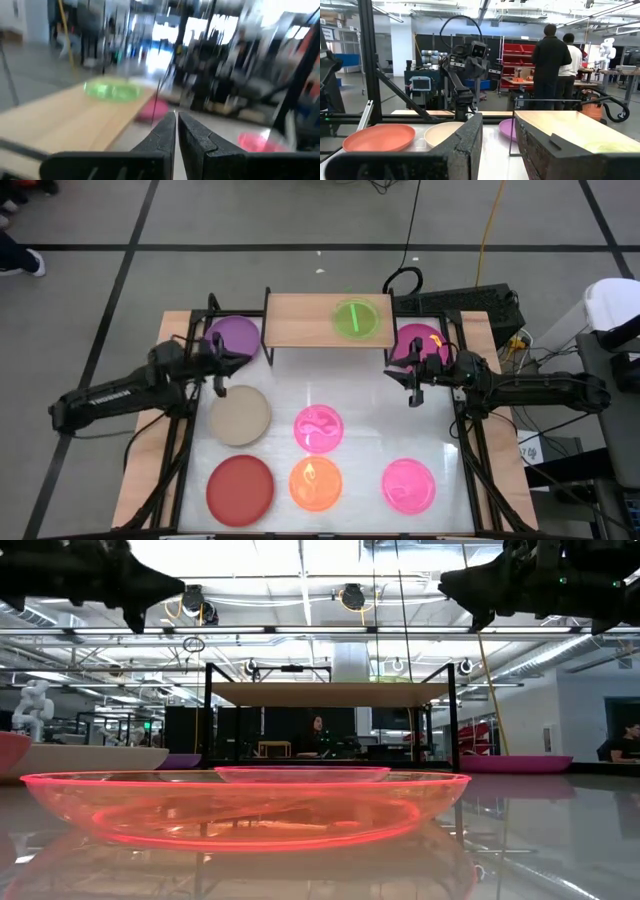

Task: Place and stack plates onto a shelf
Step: Stack the small pink plate on the left on top of the other small green plate on the shelf

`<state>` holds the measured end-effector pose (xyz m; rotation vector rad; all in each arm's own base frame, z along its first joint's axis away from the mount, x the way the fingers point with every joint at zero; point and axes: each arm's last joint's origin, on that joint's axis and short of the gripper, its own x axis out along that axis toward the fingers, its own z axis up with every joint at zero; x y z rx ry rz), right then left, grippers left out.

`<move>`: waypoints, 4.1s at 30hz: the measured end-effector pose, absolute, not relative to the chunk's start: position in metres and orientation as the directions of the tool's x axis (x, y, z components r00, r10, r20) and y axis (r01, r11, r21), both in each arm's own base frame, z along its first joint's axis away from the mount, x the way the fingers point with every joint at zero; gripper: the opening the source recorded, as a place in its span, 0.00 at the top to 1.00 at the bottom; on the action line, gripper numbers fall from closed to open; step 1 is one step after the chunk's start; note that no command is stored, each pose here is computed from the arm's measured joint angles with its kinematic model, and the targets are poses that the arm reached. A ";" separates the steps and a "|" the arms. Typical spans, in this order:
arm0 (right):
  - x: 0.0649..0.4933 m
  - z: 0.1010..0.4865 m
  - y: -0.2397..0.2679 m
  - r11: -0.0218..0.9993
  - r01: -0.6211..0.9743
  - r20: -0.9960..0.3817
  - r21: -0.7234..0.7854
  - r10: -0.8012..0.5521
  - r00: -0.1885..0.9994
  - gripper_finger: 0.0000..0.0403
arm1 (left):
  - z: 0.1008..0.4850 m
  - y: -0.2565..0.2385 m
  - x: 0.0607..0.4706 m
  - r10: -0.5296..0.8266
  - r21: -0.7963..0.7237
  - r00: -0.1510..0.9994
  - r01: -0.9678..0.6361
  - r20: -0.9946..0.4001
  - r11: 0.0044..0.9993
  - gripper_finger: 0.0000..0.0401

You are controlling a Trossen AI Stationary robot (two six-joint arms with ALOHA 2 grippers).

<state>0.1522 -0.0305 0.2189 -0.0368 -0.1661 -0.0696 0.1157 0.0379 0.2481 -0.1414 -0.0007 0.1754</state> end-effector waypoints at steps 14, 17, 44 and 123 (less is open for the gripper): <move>0.153 0.214 -0.031 0.997 0.071 0.116 -0.023 -0.067 0.991 0.76 | 0.236 -0.005 0.208 -0.042 0.072 0.930 0.073 -0.364 0.995 0.94; 0.153 0.214 -0.031 0.997 0.070 0.112 -0.022 -0.068 0.991 0.76 | 0.221 -0.013 0.220 -0.070 0.098 0.899 0.124 -0.432 0.987 0.94; 0.153 0.211 -0.031 0.998 0.068 0.087 0.000 -0.068 0.994 0.76 | 0.136 -0.011 0.273 -0.029 -0.328 0.746 -0.256 -0.665 0.909 0.74; 0.153 0.205 -0.033 0.989 0.147 0.024 0.017 -0.147 0.989 0.76 | 0.137 0.022 0.324 -0.169 -0.415 0.531 -0.386 -0.830 0.824 0.98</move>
